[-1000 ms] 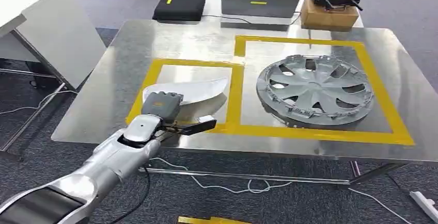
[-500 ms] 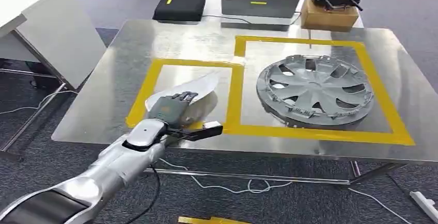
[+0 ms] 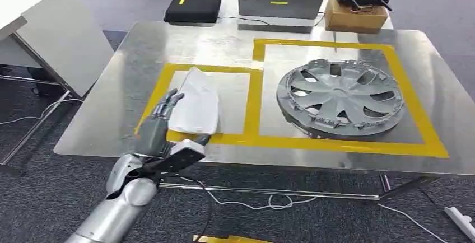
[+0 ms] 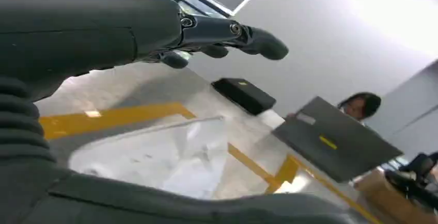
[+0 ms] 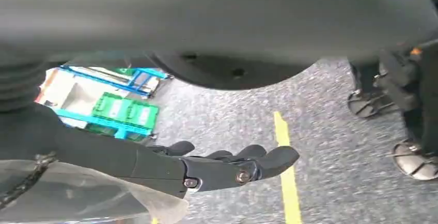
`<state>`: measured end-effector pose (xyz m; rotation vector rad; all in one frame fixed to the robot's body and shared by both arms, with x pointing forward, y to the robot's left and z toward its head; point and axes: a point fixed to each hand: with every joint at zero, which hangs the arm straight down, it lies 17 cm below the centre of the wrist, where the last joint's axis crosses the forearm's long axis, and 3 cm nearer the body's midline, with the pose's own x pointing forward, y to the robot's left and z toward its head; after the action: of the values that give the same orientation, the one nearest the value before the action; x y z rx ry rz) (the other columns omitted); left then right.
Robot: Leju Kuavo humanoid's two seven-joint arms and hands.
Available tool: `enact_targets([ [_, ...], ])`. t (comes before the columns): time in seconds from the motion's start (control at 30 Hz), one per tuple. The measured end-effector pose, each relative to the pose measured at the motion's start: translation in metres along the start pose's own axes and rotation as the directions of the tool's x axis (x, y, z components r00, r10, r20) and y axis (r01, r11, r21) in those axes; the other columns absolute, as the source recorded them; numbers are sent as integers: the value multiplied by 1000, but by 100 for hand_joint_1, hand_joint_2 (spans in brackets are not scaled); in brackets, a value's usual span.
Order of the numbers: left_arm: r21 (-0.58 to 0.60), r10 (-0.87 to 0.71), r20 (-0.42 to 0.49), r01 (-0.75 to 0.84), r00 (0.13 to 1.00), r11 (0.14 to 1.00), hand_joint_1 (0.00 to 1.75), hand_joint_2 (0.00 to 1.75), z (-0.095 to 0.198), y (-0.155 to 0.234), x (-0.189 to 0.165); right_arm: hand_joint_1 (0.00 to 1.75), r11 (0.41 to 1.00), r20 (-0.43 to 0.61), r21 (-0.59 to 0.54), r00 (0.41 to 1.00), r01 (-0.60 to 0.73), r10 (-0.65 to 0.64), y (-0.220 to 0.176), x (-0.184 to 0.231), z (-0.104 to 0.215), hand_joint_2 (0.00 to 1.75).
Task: Take the parts from the cabinet and place them on the table.
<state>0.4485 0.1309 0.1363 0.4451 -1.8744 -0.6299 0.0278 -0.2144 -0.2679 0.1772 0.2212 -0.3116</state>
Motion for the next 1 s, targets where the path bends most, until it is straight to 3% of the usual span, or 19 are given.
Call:
enact_targets([
  [0.23, 141, -9, -6, 10, 1000, 990, 0, 0, 34, 63, -8, 0, 1000, 3, -5, 1000, -4, 4, 4, 3, 0, 0],
  [0.43, 274, 16, -83, 7, 996, 962, 0, 0, 73, 114, -49, 0, 1000, 0, -4, 1000, -6, 6, 11, 2, 0, 0],
  [1.0, 316, -6, -119, 43, 993, 948, 0, 0, 92, 136, -64, 0, 1000, 6, -1, 1000, -13, 13, 16, 6, 1, 0],
])
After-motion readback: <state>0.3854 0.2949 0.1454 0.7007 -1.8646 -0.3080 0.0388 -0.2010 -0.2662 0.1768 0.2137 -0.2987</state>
